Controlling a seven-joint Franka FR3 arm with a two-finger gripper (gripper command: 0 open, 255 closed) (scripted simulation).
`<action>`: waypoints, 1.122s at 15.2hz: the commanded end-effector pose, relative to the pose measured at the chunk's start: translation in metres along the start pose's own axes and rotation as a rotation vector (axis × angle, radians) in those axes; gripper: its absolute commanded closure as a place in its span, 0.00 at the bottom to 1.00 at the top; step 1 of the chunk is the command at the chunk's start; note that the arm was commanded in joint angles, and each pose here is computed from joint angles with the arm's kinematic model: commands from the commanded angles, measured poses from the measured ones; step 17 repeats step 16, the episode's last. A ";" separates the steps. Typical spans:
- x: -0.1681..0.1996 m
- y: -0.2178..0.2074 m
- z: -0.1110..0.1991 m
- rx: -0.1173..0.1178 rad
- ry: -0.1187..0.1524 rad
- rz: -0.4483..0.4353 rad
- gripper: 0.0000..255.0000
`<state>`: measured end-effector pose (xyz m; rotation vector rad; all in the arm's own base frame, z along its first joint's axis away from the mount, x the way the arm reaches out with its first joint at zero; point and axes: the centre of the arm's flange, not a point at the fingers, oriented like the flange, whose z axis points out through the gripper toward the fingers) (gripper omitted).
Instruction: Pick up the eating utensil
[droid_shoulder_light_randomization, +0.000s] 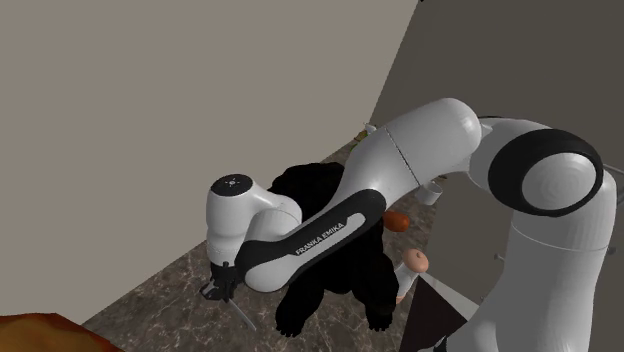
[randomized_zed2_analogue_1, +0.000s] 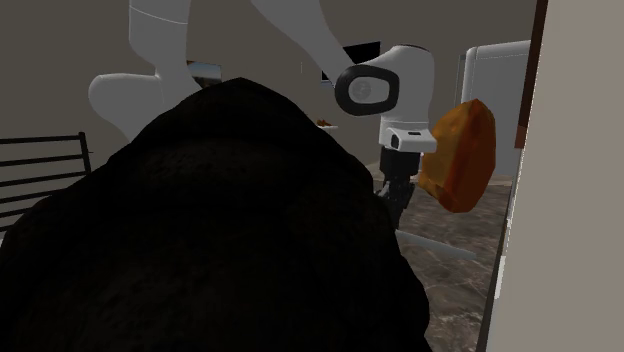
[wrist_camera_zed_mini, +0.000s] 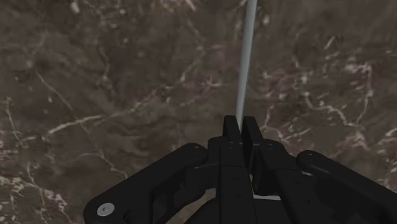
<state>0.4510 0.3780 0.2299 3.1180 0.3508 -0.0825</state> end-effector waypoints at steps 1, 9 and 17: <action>0.000 0.000 -0.008 0.000 0.000 0.000 1.00; -0.002 0.000 -0.050 0.000 0.000 0.000 1.00; -0.004 0.000 -0.077 0.000 0.000 0.000 1.00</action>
